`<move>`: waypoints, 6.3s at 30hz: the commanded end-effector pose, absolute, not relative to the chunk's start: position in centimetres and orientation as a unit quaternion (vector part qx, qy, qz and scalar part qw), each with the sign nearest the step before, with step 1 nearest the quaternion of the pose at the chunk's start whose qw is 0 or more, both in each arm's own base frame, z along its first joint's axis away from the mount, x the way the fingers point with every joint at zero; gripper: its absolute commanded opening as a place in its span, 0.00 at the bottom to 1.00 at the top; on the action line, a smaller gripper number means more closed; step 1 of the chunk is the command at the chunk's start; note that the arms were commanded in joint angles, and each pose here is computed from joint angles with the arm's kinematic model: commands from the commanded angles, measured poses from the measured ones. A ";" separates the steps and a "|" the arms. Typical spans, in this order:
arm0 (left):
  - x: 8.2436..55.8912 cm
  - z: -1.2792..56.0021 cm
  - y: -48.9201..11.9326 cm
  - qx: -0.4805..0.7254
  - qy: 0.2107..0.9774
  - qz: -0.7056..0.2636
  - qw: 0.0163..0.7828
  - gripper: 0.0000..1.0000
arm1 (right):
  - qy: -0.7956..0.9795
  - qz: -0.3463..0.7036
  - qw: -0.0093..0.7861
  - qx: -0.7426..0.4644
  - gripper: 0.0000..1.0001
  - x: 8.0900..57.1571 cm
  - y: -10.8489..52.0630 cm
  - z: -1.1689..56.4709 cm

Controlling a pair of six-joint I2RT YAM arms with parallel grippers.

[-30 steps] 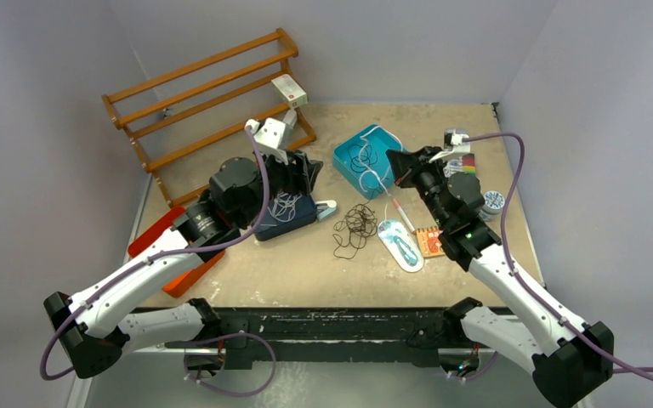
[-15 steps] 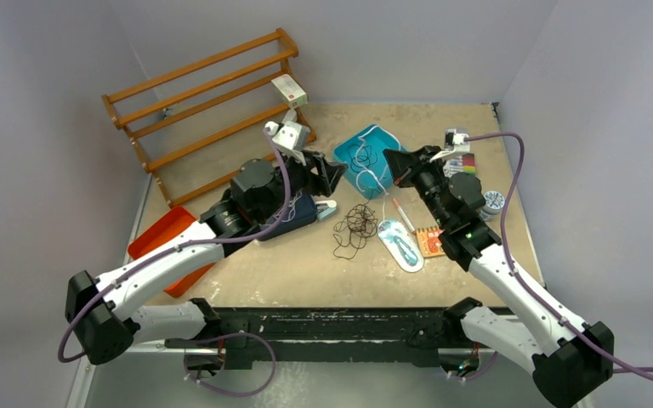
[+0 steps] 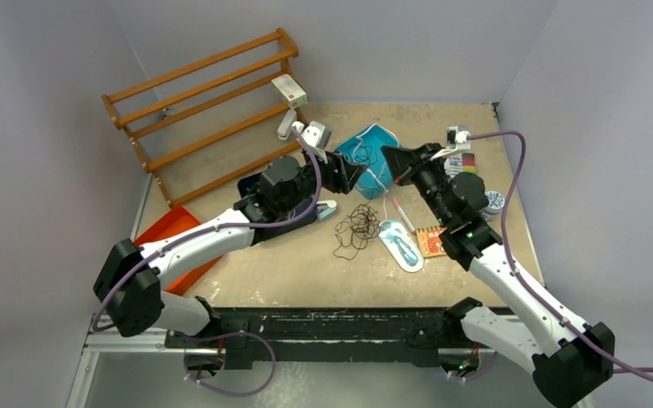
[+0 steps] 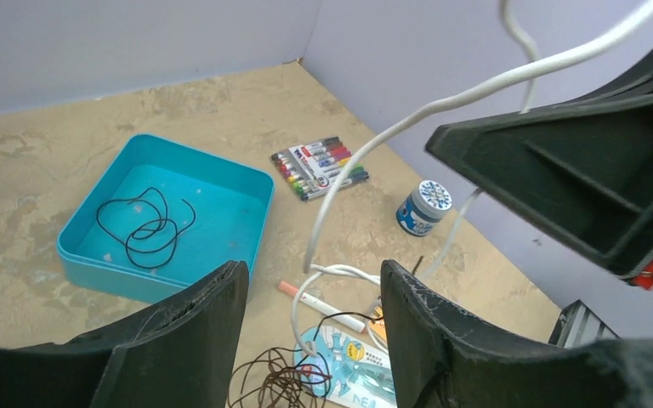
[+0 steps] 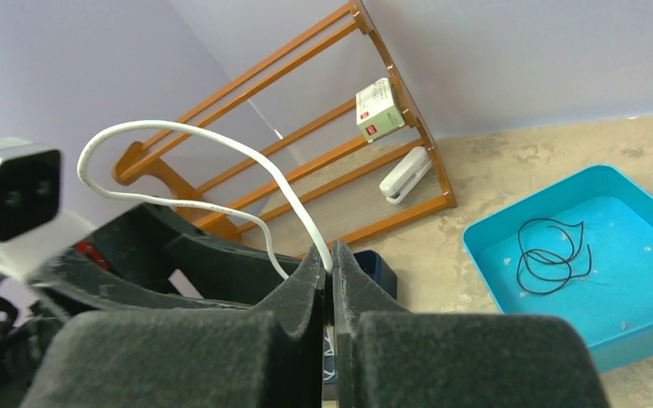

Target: Untangle the cables

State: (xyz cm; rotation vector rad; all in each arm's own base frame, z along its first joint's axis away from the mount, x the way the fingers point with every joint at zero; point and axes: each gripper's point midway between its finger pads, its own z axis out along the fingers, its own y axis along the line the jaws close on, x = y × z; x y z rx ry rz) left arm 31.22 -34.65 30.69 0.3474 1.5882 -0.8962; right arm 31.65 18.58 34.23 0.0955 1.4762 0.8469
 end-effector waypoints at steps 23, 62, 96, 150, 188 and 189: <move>35.4 34.5 -34.6 0.095 0.651 -0.428 0.619 0.00 | 0.624 0.361 0.691 0.042 0.00 30.9 17.3 37.6; 35.0 29.2 -23.3 0.186 0.809 0.001 0.558 0.00 | 0.647 0.017 0.761 0.048 0.00 32.6 7.2 41.1; 27.7 37.1 -30.8 0.275 0.686 -0.305 0.601 0.03 | 0.416 0.209 0.860 -0.209 0.00 21.7 14.5 58.6; 23.7 34.5 -36.4 0.348 0.604 -0.468 0.542 0.46 | 0.394 0.258 0.816 -0.336 0.00 21.1 19.4 52.8; 29.6 19.7 -36.2 0.233 0.762 -0.367 0.480 0.18 | 0.401 0.216 0.865 -0.210 0.00 21.7 14.8 56.6; 29.6 19.8 -36.1 0.232 0.762 -0.367 0.480 0.24 | 0.397 0.217 0.868 -0.204 0.00 21.7 14.7 57.0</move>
